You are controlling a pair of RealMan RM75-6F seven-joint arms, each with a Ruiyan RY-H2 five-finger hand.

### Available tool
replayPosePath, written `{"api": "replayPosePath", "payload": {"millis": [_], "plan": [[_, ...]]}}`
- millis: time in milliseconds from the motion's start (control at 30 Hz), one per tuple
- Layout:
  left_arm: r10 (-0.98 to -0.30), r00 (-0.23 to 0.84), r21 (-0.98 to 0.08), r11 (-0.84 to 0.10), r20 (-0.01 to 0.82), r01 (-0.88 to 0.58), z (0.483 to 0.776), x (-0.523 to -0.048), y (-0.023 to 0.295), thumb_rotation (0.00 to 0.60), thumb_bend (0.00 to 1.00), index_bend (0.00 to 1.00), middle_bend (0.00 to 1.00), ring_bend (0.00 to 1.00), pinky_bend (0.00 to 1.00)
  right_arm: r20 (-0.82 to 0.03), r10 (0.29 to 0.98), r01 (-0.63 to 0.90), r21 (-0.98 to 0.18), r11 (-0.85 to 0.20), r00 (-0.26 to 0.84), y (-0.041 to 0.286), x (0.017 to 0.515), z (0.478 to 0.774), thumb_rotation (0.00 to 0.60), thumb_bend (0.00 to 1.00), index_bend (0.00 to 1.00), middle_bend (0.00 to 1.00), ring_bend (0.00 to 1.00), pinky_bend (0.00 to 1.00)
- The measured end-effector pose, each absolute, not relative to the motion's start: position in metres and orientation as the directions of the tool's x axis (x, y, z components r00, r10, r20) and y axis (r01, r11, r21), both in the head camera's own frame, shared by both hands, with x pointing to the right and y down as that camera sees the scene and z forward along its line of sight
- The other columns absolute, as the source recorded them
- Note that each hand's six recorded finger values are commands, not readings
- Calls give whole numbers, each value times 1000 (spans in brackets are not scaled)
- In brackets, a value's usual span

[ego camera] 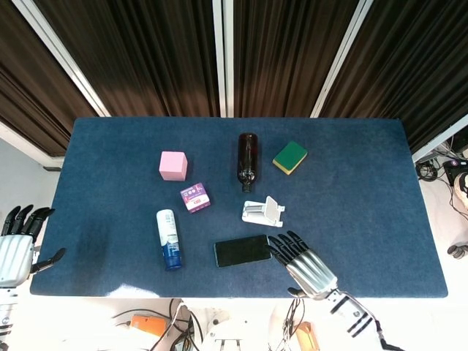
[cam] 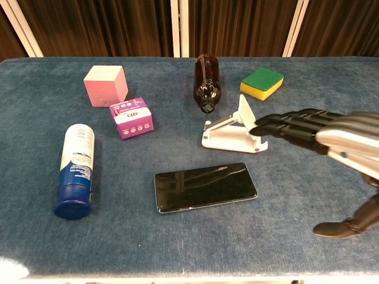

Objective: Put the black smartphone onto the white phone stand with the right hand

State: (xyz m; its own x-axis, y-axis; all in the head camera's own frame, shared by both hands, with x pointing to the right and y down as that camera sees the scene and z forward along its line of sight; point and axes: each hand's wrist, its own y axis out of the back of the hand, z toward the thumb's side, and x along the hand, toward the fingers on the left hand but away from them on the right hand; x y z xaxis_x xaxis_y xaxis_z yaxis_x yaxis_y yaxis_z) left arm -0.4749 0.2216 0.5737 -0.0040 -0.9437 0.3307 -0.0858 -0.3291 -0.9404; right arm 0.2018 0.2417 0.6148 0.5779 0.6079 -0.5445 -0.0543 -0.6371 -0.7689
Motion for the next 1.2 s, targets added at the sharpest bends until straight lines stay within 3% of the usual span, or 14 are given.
{"api": "replayPosePath", "payload": {"millis": [400, 600, 1200], "plan": [[-942, -18, -940, -331, 334, -81, 576, -480, 222, 600, 113, 169, 162, 69, 0, -671, 534, -73, -654, -753, 514, 222, 117, 663, 600, 315, 178, 0, 0, 38], [-941, -16, -939, -336, 338, -79, 578, -479, 220, 600, 113, 169, 162, 68, 0, -707, 508, -136, -639, -757, 491, 212, 81, 679, 600, 348, 241, 0, 0, 0], [-934, -26, -932, -354, 357, -74, 584, -480, 218, 600, 113, 169, 162, 68, 0, -768, 472, -236, -602, -763, 433, 200, 61, 699, 600, 352, 236, 0, 0, 0]]}}
